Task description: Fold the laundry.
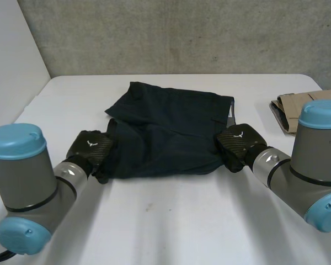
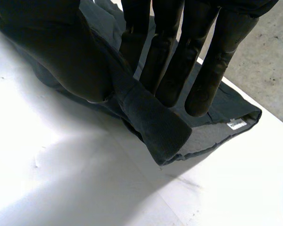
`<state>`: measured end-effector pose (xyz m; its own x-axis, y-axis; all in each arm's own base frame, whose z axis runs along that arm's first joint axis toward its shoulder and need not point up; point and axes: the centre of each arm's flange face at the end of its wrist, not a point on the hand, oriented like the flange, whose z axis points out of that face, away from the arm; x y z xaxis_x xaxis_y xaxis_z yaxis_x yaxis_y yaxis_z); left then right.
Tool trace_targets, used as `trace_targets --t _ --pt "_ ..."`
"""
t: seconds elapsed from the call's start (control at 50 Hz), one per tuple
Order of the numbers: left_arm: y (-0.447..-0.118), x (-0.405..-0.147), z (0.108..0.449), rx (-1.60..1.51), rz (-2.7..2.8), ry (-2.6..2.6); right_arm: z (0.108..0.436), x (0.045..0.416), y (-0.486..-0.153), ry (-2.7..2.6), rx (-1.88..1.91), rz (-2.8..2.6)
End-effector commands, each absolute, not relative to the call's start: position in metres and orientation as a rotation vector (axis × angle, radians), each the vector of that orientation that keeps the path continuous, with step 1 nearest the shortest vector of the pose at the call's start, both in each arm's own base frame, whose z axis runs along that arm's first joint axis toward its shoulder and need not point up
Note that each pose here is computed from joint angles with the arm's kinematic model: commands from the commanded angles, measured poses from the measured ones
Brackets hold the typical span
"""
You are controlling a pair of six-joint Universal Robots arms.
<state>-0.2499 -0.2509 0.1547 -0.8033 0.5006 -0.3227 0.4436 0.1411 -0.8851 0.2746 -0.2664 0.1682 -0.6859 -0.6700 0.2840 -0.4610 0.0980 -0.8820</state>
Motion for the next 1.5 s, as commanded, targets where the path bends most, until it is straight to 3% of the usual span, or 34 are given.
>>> trace_targets --t 0.02,0.6,0.68,0.76,0.84,0.94,1.16,1.22,1.32,1.5 --pt "-0.260 -0.252 0.145 -1.023 1.682 -2.234 0.166 0.275 -0.264 2.180 -1.156 -1.623" --pt "-0.303 -0.258 0.110 -1.008 1.679 -2.335 0.164 0.274 -0.263 2.183 -1.162 -1.622" --pt "-0.299 -0.254 0.124 -0.979 1.739 -2.364 0.167 0.275 -0.265 2.183 -1.160 -1.635" --pt "-0.293 -0.247 0.177 -0.902 1.932 -2.297 0.191 0.274 -0.264 2.138 -1.181 -1.713" --pt "-0.273 -0.243 0.219 -0.891 2.051 -2.200 0.227 0.269 -0.253 2.090 -1.272 -1.789" --pt "-0.216 -0.237 0.253 -1.030 2.032 -2.175 0.252 0.263 -0.234 2.091 -1.423 -1.765" --pt "-0.102 -0.209 0.230 -1.888 1.640 -2.172 0.238 0.233 -0.165 2.238 -1.828 -1.129" --pt "-0.089 -0.206 0.220 -1.983 1.601 -2.126 0.235 0.229 -0.156 2.225 -1.873 -1.057" --pt "-0.101 -0.213 0.211 -1.969 1.638 -2.119 0.232 0.227 -0.170 2.246 -1.833 -1.158" --pt "-0.178 -0.255 0.184 -1.825 1.829 -2.121 0.193 0.239 -0.203 2.283 -1.748 -1.252"
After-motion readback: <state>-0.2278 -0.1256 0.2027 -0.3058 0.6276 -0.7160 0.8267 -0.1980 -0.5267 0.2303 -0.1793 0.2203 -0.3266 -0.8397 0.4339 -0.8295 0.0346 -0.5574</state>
